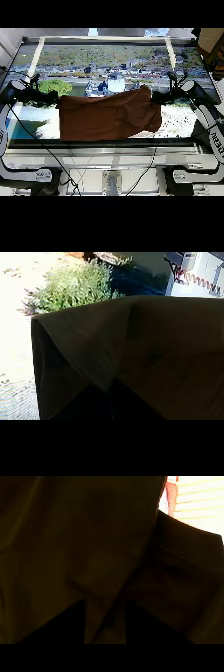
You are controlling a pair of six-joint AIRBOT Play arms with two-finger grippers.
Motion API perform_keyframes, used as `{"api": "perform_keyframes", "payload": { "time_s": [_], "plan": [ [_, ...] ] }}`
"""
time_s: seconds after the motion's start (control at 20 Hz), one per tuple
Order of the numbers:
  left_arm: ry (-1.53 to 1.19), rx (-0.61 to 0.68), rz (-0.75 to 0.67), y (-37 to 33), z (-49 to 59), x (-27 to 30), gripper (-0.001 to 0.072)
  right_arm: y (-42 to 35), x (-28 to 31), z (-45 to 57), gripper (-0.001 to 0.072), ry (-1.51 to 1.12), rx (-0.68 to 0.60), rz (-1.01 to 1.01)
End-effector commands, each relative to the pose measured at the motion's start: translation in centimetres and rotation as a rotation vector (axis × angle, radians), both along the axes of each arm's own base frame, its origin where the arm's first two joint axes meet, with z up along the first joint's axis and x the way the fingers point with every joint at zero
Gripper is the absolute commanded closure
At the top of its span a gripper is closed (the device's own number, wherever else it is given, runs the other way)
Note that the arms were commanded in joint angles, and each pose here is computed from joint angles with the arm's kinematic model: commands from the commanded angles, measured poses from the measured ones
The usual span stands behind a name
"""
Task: Fold the shirts.
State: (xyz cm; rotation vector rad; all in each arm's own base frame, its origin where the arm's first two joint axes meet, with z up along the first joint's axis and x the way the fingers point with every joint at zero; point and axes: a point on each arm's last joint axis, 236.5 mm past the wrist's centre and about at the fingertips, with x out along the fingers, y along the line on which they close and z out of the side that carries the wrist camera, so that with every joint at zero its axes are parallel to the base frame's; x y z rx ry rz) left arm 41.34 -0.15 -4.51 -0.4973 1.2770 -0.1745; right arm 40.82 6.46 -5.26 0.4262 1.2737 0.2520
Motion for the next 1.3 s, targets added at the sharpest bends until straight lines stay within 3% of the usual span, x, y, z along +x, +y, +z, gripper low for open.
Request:
{"api": "perform_keyframes", "payload": {
  "time_s": [0.0, 0.1, 0.3, 0.4, 0.45, 0.55, 0.75, 0.9, 1.1, 1.25],
  "plan": [
    [0.002, -0.003, -0.001, -0.1, -0.1, 0.0, 0.0699, 1.2, -0.7, -1.8, 0.0427, 0.055, 0.078, -0.044],
    [0.003, -0.003, -0.001, -0.1, -0.1, 0.0, 0.0699, 1.5, -0.1, -2.9, 0.0389, 0.072, 0.109, -0.076],
    [0.003, -0.002, -0.001, -0.1, -0.1, 0.0, 0.0698, 2.0, 2.3, -4.1, 0.0412, 0.011, 0.126, -0.135],
    [0.003, -0.004, 0.0, -0.1, -0.1, 0.0, 0.0699, 2.4, 3.3, -4.0, 0.0541, -0.03, 0.141, -0.138],
    [0.003, -0.006, 0.0, -0.1, -0.1, 0.0, 0.0698, 2.7, 3.6, -3.9, 0.0547, -0.053, 0.143, -0.125],
    [0.003, -0.011, 0.001, -0.2, 0.0, 0.0, 0.0698, 2.8, 4.1, -3.6, 0.0684, -0.093, 0.136, -0.098],
    [-0.066, -0.117, 0.008, -2.2, 2.2, 1.6, 0.07, 3.6, 6.1, -0.6, 0.0684, -0.205, 0.154, -0.02],
    [-0.22, -0.189, 0.007, -3.2, 8.2, 5.2, 0.07, 2.9, 10.3, 7.0, 0.0685, -0.404, 0.119, -0.004],
    [-0.526, -0.108, -0.05, -2.0, 21.4, 9.8, 0.0701, -1.2, 14.3, 21.3, 0.0686, -0.735, -0.021, -0.026],
    [-0.72, -0.004, -0.025, -0.6, 31.0, 10.8, 0.0701, -5.8, 13.9, 30.7, 0.0687, -0.892, -0.09, -0.113]
  ]
}}
